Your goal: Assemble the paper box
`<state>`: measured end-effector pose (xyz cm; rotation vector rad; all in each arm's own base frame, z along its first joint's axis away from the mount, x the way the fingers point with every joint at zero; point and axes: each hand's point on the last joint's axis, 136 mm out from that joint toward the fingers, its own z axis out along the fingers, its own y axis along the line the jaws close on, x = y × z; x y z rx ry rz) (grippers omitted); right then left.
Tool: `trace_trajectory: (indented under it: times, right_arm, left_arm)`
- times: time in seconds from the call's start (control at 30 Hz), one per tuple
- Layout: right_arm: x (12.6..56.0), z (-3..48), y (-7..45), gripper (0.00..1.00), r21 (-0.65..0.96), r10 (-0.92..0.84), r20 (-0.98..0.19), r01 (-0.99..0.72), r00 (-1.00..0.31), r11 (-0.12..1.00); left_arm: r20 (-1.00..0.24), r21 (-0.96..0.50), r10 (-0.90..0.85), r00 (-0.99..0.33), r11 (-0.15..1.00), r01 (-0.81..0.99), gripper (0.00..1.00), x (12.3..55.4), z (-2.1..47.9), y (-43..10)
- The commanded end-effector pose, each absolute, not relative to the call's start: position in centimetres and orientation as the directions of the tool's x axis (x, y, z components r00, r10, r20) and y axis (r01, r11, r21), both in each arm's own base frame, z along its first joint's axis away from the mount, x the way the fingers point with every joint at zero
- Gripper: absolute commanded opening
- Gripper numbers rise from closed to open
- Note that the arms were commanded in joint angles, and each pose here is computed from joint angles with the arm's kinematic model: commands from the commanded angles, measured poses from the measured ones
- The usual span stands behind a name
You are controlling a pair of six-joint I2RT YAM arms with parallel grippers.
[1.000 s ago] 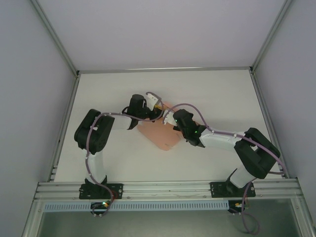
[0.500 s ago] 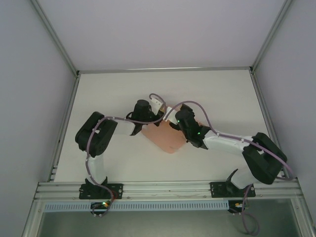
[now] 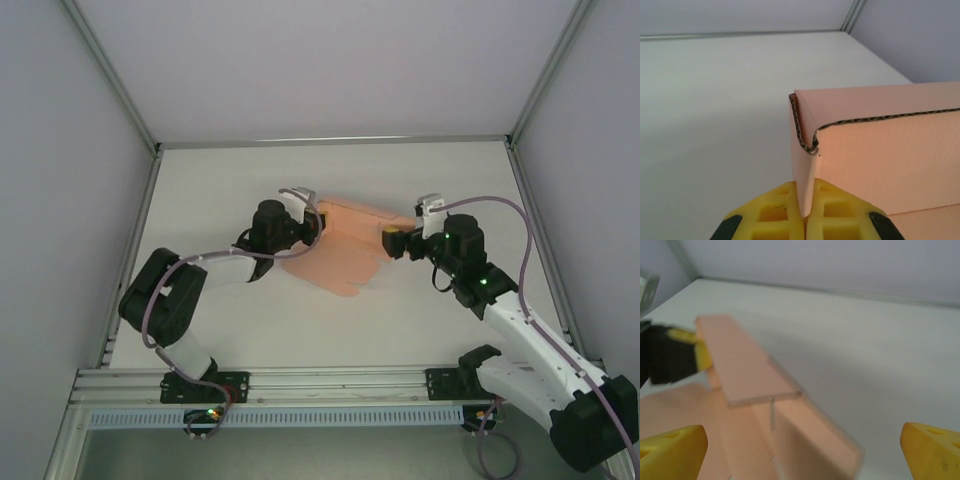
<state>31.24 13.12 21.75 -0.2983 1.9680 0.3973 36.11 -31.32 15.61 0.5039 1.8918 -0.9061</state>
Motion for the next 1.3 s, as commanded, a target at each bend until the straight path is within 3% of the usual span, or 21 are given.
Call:
trace_trajectory:
  times: [0.0,0.07,0.2,0.37,0.5,0.57,0.63,0.8,1.0,1.13,1.23,1.27]
  right_arm:
    - [30.4,20.1,15.1,0.91,0.261,-0.003,-0.857,-0.44,-0.516,0.859]
    - [31.2,20.6,15.4,0.8,0.265,0.001,-0.861,-0.448,-0.508,0.854]
    - [31.2,21.8,17.4,0.72,0.303,-0.015,-0.863,-0.542,-0.505,0.783]
    - [30.5,22.5,19.2,0.39,0.367,-0.001,-0.858,-0.615,-0.514,0.698]
    - [29.9,23.3,19.9,0.16,0.385,-0.002,-0.86,-0.649,-0.511,0.656]
    - [29.2,23.8,20.2,0.08,0.375,-0.016,-0.87,-0.684,-0.492,0.626]
    - [28.4,24.4,20.5,0.06,0.36,-0.031,-0.884,-0.723,-0.466,0.59]
    - [27.0,25.9,20.6,0.04,0.318,-0.042,-0.914,-0.777,-0.403,0.544]
    - [25.7,26.7,21.3,0.02,0.325,-0.036,-0.924,-0.83,-0.381,0.453]
    - [25.3,26.8,21.4,0.0,0.319,-0.046,-0.927,-0.845,-0.373,0.429]
    - [25.4,26.7,21.2,0.01,0.319,-0.043,-0.926,-0.838,-0.375,0.442]
    - [25.7,26.6,21.0,0.01,0.32,-0.041,-0.924,-0.828,-0.38,0.46]
  left_arm:
    - [-0.875,-0.44,-0.105,-0.473,0.579,0.686,0.0,35.8,18.6,-31.8]
    - [-0.871,-0.454,-0.112,-0.478,0.557,0.696,0.0,35.4,19.3,-32.0]
    - [-0.878,-0.451,-0.116,-0.465,0.529,0.719,0.0,34.6,20.3,-32.1]
    - [-0.887,-0.442,-0.098,-0.452,0.468,0.766,0.0,33.4,21.2,-32.6]
    - [-0.899,-0.425,-0.061,-0.433,0.355,0.832,0.14,31.6,21.9,-33.5]
    - [-0.901,-0.422,-0.047,-0.431,0.318,0.849,0.19,31.0,22.1,-33.7]
    - [-0.901,-0.425,-0.034,-0.433,0.276,0.862,0.24,30.4,22.2,-33.7]
    - [-0.903,-0.417,-0.005,-0.43,0.25,0.874,0.27,30.0,22.0,-33.6]
    - [-0.902,-0.419,0.06,-0.427,0.108,0.902,0.35,28.1,21.9,-34.5]
    - [-0.909,-0.409,0.052,-0.413,0.083,0.909,0.2,28.0,22.0,-34.4]
    - [-0.915,-0.397,0.038,-0.402,0.102,0.912,0.0,28.5,22.0,-34.3]
    - [-0.918,-0.39,0.036,-0.396,0.112,0.914,0.0,28.7,22.1,-34.2]
